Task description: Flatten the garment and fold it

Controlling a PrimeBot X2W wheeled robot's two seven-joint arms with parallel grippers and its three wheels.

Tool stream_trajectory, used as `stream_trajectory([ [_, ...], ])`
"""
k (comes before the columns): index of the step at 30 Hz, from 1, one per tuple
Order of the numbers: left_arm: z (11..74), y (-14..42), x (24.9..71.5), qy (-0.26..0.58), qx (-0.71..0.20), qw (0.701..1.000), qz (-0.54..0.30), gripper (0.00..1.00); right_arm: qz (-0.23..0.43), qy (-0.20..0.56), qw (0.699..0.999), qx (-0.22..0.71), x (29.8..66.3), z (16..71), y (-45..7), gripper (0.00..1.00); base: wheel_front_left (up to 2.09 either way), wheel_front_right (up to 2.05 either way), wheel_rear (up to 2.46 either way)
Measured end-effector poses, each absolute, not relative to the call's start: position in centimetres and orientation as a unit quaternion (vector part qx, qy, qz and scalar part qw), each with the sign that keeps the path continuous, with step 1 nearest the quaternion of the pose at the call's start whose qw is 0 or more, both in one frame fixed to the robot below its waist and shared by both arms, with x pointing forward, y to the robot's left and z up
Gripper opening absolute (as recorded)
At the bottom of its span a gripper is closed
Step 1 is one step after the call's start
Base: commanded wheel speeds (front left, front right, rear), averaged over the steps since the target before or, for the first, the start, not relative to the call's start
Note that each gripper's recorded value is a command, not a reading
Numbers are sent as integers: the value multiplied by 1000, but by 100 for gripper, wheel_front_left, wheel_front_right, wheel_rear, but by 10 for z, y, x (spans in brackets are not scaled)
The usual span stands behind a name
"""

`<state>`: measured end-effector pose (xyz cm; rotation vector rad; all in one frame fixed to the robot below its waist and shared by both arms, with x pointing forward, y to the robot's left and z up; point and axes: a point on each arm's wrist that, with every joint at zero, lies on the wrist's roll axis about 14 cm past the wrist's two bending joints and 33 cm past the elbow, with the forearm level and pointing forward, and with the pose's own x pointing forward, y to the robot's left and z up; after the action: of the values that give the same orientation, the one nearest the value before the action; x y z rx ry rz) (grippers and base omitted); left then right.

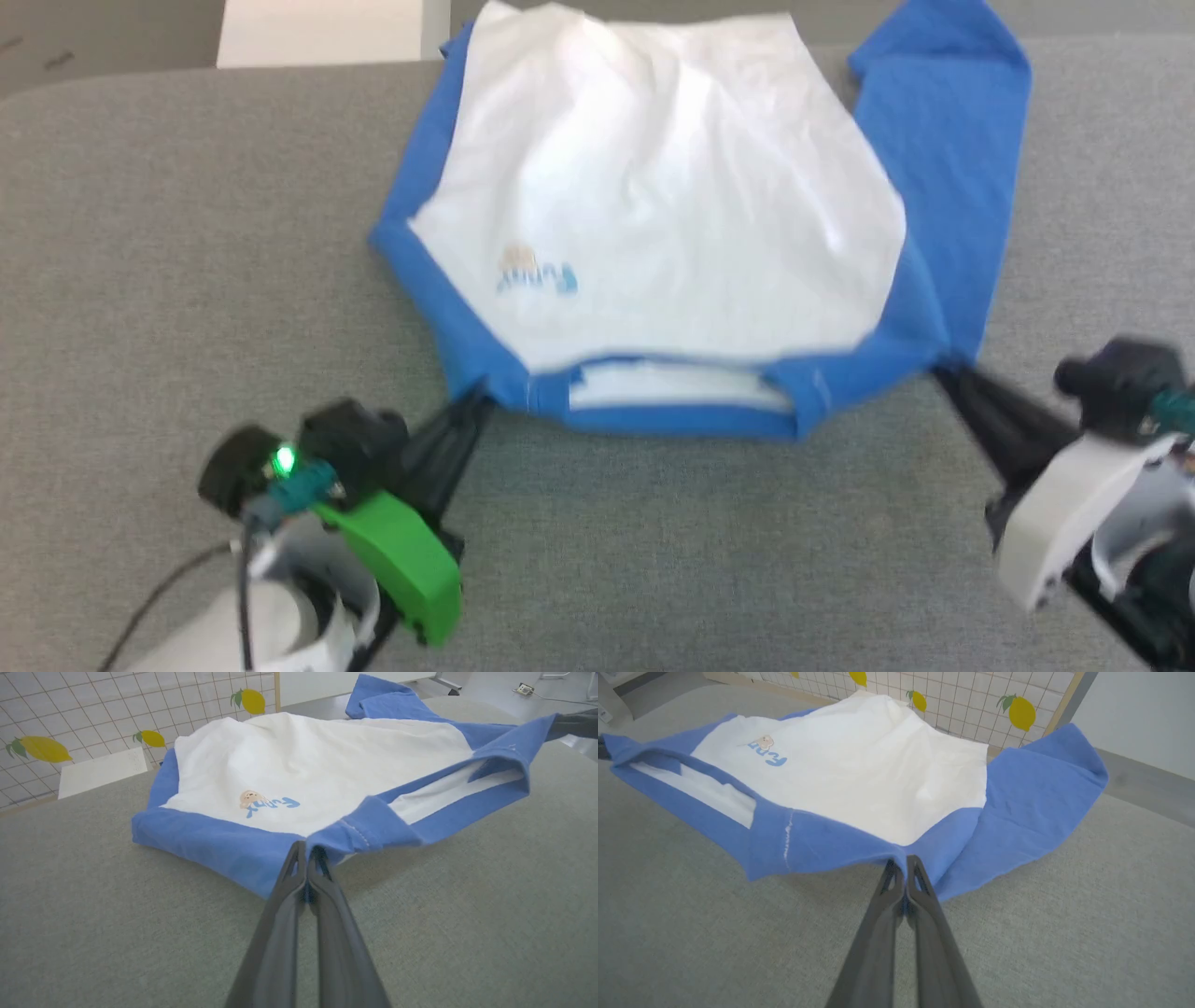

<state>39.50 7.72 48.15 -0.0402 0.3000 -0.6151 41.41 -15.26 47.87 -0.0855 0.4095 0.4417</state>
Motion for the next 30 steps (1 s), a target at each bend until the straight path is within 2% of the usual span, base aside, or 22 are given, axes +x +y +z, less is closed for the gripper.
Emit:
stream_trajectory([
  [6,453,76,356,223,-31,922,-314,0,236,323,916,-20,358,441,-152,0,0,0,0],
  [9,443,77,338,258,-33,911,-320,0,241,360,901,-12,337,433,-154,0,0,0,0],
  [20,431,66,273,345,-64,871,-342,0,234,446,864,6,276,422,-166,0,0,0,0],
  [26,429,61,243,378,-87,853,-350,0,229,465,855,11,256,424,-170,0,0,0,0],
  [30,429,61,236,382,-89,851,-349,0,226,474,851,18,245,423,-170,0,0,0,0],
])
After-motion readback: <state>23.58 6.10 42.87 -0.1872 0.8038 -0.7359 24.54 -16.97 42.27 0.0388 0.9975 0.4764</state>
